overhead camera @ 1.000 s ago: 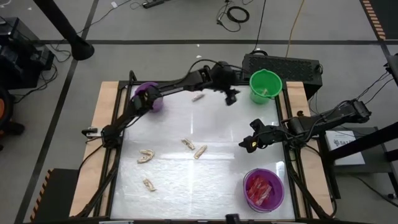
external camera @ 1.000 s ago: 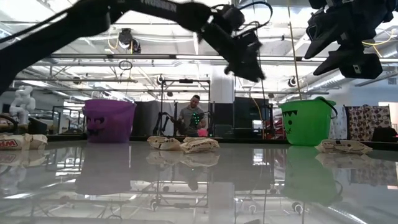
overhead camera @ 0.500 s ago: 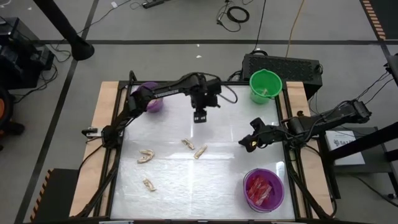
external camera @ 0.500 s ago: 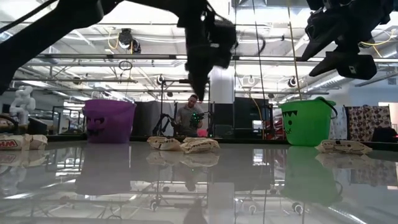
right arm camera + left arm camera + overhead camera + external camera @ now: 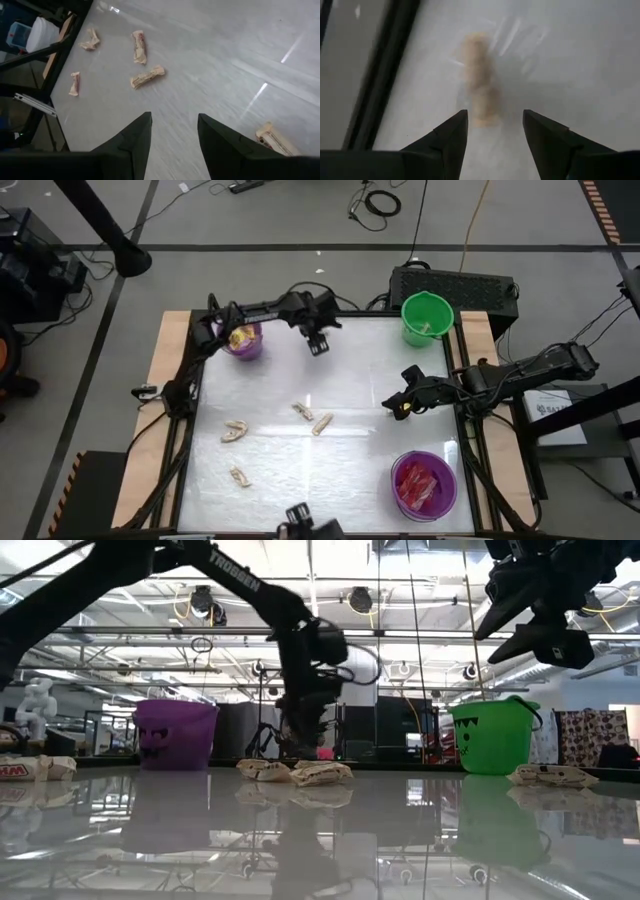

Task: Sort candy by brand, put in halloween buckets
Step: Put the white candy into the green bucket

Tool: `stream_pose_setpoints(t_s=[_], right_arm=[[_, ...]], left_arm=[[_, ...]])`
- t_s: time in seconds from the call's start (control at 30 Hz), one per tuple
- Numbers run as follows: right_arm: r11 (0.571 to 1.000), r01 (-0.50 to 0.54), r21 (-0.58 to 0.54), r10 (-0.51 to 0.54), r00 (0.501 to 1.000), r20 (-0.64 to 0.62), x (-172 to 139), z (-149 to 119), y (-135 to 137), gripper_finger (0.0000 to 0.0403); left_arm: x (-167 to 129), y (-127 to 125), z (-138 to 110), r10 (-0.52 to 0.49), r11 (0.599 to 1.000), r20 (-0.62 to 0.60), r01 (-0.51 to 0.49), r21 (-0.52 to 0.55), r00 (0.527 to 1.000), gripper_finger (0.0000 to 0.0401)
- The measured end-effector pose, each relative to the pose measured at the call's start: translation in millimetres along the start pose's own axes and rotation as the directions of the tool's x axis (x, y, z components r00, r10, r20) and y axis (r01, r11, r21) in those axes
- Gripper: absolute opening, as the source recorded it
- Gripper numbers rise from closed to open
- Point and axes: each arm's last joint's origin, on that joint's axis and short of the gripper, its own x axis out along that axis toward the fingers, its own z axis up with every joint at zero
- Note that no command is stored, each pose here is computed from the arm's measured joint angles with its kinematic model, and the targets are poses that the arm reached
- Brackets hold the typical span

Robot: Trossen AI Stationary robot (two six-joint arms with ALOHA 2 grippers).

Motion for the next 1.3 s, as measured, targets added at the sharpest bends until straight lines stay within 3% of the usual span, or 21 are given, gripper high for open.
stream_pose_setpoints(t_s=[0.1,0.2,0.33,0.57,0.73,0.9,1.03,1.23,1.3], right_arm=[[1.0,-0.001,0.001,0.001,1.0,-0.003,0.0,-0.1,0.0,0.0153],[1.0,0.002,0.006,-0.002,1.0,0.0,0.2,1.1,-0.5,0.0153],[1.0,0.008,0.022,-0.008,1.0,0.012,0.8,3.9,-1.6,0.0153],[0.999,-0.024,0.037,0.022,0.999,0.032,1.0,7.0,1.0,0.0153],[0.999,-0.026,0.037,0.025,0.999,0.033,1.0,7.1,1.3,0.0153],[0.999,-0.026,0.037,0.025,0.999,0.033,1.0,7.0,1.3,0.0153],[0.999,-0.025,0.037,0.023,0.999,0.033,1.0,7.0,1.2,0.0153],[0.999,-0.025,0.037,0.023,0.999,0.033,1.0,7.0,1.2,0.0153],[0.999,-0.024,0.033,0.023,0.999,0.032,1.0,7.0,1.1,0.0153]], left_arm=[[1.7,19.9,-1.6,-0.014,0.998,0.014,0.015,-0.068,1.0,0.0198],[2.3,29.8,-3.3,-0.094,0.992,0.029,0.096,-0.086,0.995,0.0198],[12.5,31.5,-4.6,-0.158,0.983,0.022,0.159,-0.094,0.987,0.0198],[29.0,31.4,0.1,-0.154,0.984,0.056,0.158,-0.081,0.987,0.0198],[53.3,28.4,-4.1,-0.171,0.981,0.0,0.17,-0.089,0.985,0.0198],[53.5,28.1,-3.2,-0.183,0.977,0.007,0.183,-0.105,0.983,0.019],[53.5,28.3,-4.0,-0.193,0.979,0.002,0.192,-0.07,0.981,0.0148],[52.7,27.7,-5.4,-0.209,0.976,-0.014,0.208,-0.072,0.978,0.0032],[49.9,26.7,-6.3,-0.235,0.97,-0.038,0.232,-0.074,0.971,0.0013]])
